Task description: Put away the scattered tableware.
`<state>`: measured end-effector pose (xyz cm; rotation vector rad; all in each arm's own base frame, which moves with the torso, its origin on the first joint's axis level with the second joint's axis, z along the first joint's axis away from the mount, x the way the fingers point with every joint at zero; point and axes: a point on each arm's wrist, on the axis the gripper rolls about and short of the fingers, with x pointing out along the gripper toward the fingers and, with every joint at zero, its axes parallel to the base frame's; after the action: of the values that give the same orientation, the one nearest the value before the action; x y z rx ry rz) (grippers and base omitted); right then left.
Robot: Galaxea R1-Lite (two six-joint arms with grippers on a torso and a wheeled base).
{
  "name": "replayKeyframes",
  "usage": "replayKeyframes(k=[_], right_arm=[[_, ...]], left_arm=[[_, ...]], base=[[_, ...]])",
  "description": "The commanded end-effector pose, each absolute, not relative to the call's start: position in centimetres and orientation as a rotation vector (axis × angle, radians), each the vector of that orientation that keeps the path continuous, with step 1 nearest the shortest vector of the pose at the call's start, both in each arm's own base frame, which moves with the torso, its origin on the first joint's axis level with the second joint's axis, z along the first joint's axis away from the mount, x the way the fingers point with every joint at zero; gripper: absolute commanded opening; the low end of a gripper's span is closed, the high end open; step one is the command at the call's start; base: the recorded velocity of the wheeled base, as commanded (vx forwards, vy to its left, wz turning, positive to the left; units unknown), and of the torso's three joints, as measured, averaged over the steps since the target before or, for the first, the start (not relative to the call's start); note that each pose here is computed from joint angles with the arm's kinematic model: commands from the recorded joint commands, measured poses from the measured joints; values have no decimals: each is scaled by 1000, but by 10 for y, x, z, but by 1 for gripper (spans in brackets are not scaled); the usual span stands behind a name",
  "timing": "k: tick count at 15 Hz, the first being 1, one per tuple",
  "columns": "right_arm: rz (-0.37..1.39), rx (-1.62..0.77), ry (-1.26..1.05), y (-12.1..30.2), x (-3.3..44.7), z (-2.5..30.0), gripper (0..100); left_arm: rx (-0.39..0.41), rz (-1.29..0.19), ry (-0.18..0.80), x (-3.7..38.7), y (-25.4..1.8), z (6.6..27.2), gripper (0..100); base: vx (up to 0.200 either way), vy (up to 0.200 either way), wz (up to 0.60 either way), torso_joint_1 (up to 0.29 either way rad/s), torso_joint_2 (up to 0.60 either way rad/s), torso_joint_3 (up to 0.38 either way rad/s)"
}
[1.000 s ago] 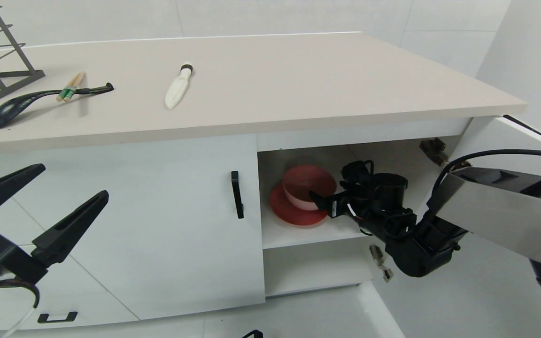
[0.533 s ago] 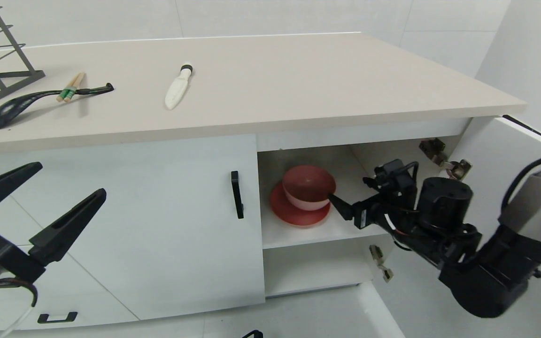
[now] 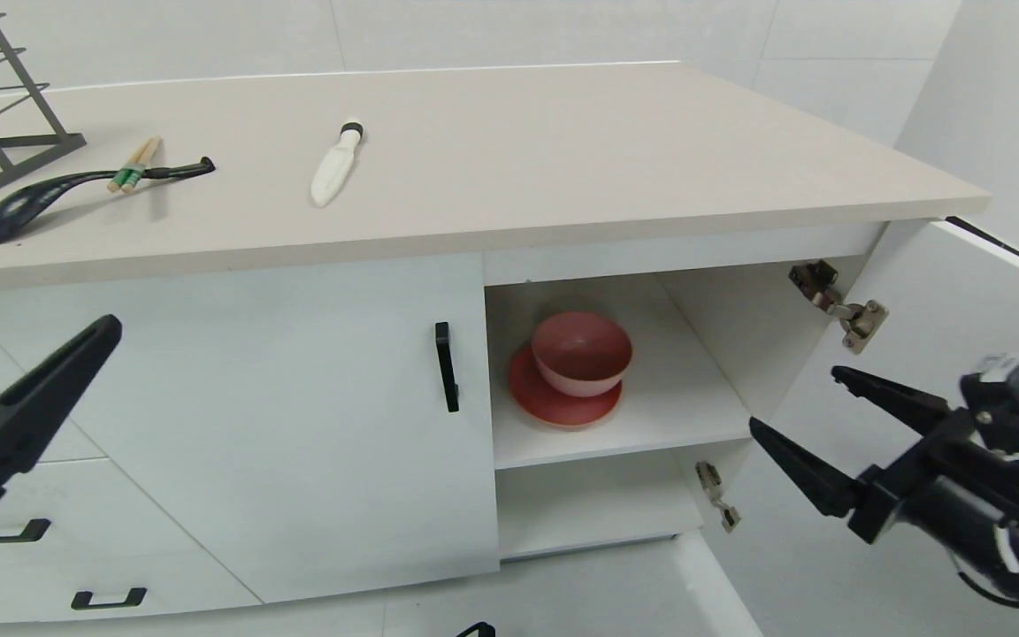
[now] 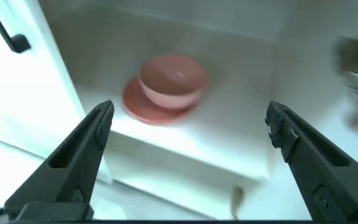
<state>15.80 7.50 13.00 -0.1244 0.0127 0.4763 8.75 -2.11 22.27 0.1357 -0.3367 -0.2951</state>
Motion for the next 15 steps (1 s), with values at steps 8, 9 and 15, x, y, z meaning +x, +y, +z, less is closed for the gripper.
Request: replayKeyframes(k=[8,9,15], right_arm=[[120,-5,-78,3,-3,111,100],[109,-14,-83,4,-14,102,100],[8,-48,72,2,-16,78,100]], left_arm=[[160,-160,-247,1,-1,199,100],[150,-131,-223,-5,0,188,100],[62,-75,-101,-12,1,110,100]], base=[[0,0,0,0,0,0],[0,0,0,0,0,0],[0,0,0,0,0,0]])
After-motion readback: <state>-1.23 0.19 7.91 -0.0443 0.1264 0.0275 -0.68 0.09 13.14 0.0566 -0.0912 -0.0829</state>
